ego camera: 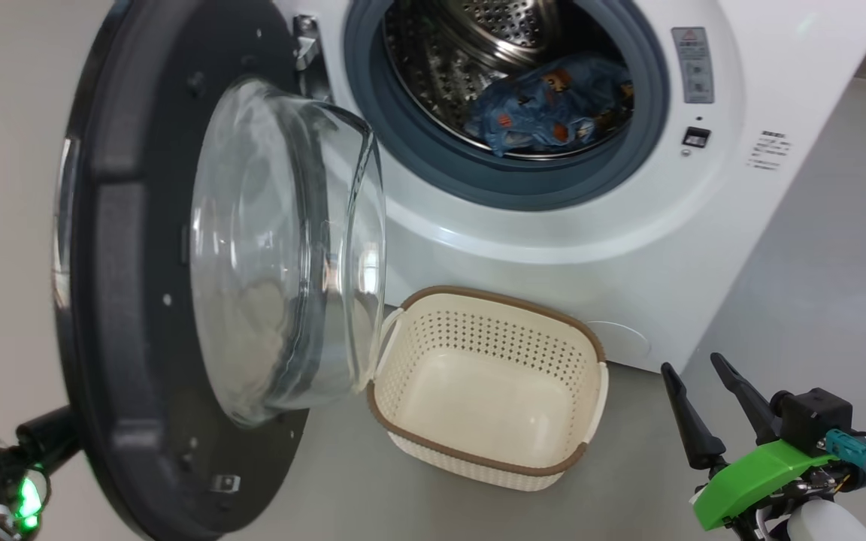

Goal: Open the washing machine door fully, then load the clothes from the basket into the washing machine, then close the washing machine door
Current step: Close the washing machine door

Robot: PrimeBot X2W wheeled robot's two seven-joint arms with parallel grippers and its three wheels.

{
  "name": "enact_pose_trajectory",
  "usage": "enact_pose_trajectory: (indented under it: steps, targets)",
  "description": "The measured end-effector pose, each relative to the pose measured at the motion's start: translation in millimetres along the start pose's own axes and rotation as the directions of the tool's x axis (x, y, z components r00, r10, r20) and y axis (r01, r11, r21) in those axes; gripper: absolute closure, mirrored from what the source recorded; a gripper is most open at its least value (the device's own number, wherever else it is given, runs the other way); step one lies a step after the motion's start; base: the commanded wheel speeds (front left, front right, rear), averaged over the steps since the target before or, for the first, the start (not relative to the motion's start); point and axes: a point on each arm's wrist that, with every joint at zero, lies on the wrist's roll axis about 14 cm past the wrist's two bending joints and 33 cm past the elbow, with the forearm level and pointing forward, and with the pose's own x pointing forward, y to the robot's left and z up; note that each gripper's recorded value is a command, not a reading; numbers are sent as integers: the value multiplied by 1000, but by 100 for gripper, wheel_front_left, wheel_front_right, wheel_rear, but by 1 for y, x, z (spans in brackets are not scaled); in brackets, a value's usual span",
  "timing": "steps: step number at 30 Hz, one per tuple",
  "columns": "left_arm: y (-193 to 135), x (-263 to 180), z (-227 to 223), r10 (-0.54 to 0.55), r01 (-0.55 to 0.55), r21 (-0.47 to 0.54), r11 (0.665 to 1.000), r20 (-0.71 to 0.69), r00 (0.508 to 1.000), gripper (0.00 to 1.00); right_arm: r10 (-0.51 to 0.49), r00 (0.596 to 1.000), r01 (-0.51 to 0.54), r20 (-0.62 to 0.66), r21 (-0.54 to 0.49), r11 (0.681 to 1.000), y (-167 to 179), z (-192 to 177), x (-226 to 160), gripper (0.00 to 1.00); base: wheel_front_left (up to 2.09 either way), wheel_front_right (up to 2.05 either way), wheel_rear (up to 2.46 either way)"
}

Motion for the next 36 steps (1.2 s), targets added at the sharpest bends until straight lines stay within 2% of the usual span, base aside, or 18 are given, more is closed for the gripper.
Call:
enact_pose_trajectory:
  steps: [9,17,36]
  targets:
    - [-24,29,-24,-63,64,13,998,-88,994,100,-59,998,58,36,25,998,-9,9,-15,0,0,0,0]
    - [-41,64,-46,-111,115,11,993,-183,977,100,-155,986,152,59,47,987,-31,12,-43,0,0,0,0]
    - [-77,153,-77,-239,252,15,968,-262,935,100,-361,926,350,110,103,931,-74,20,-104,0,0,0,0]
